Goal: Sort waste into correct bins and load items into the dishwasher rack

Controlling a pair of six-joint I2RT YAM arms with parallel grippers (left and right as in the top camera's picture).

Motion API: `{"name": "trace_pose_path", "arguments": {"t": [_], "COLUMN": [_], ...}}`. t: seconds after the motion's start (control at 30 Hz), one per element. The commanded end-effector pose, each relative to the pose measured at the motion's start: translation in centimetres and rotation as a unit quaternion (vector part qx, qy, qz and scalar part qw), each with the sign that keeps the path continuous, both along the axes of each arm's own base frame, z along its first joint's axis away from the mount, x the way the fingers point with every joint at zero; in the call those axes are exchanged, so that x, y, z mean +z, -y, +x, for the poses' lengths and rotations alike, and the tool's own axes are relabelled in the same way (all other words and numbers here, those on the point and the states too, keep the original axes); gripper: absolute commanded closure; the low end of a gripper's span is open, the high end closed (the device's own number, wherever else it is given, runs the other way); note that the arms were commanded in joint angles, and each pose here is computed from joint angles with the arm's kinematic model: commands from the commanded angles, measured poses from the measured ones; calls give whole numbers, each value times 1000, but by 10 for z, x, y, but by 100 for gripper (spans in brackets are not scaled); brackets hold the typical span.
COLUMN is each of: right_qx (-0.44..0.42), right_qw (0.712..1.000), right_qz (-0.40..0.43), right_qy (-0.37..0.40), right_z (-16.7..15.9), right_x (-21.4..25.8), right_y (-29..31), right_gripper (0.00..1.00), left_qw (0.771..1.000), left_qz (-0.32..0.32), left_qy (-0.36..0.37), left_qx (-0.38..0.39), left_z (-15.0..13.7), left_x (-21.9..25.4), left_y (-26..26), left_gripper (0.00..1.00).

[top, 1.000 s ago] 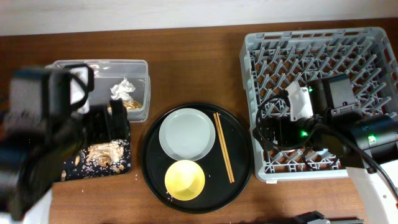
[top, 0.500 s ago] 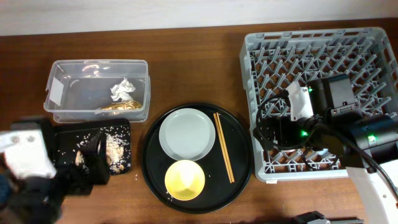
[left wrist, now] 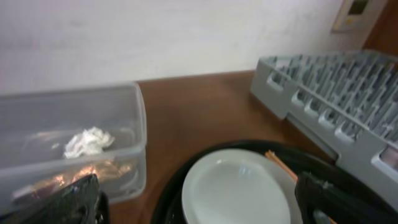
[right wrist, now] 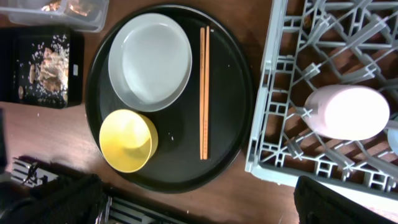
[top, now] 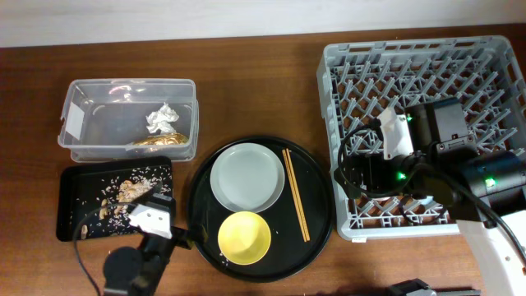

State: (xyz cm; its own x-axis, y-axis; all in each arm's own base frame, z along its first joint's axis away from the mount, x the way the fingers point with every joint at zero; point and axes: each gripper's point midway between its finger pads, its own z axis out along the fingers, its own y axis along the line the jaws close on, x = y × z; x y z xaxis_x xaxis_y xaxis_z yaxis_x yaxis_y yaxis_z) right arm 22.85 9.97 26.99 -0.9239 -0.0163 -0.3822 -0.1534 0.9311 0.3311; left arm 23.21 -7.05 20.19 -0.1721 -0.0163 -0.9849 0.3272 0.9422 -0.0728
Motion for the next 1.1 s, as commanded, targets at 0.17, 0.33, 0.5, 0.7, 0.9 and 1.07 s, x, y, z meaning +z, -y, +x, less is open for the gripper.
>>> {"name": "trace_pose_path", "arguments": {"t": [0.17,0.33,0.5,0.7,0.9,1.07], "right_qx": [-4,-4,-4,32,114,87], "right_qw": [1000,1000,1000,995,983,973], "right_qz": [-3,-3,-3,83,14,-2], "right_qy": [2,2,2,32,-145,-212], "right_z": [0,0,0,13,-48,-67], "right_x": [0,0,0,20,-87,-176], "right_y": [1,1,1,-33,-108,-156], "right_gripper": [2,2,2,1,10,21], "left_qw": [999,999,999,999,999,999], "left_qz": [-3,-3,-3,-3,-3,-3], "left_qy": [52,52,52,52,52,52], "left_qx": [-2,-1,-1,-1,-1,-1], "left_z": [3,3,3,3,3,3], "left_x": [-40,-40,-40,-40,-40,-40], "left_y": [0,-1,-1,-1,-1,-1], "left_gripper": [1,1,1,0,1,1]}}
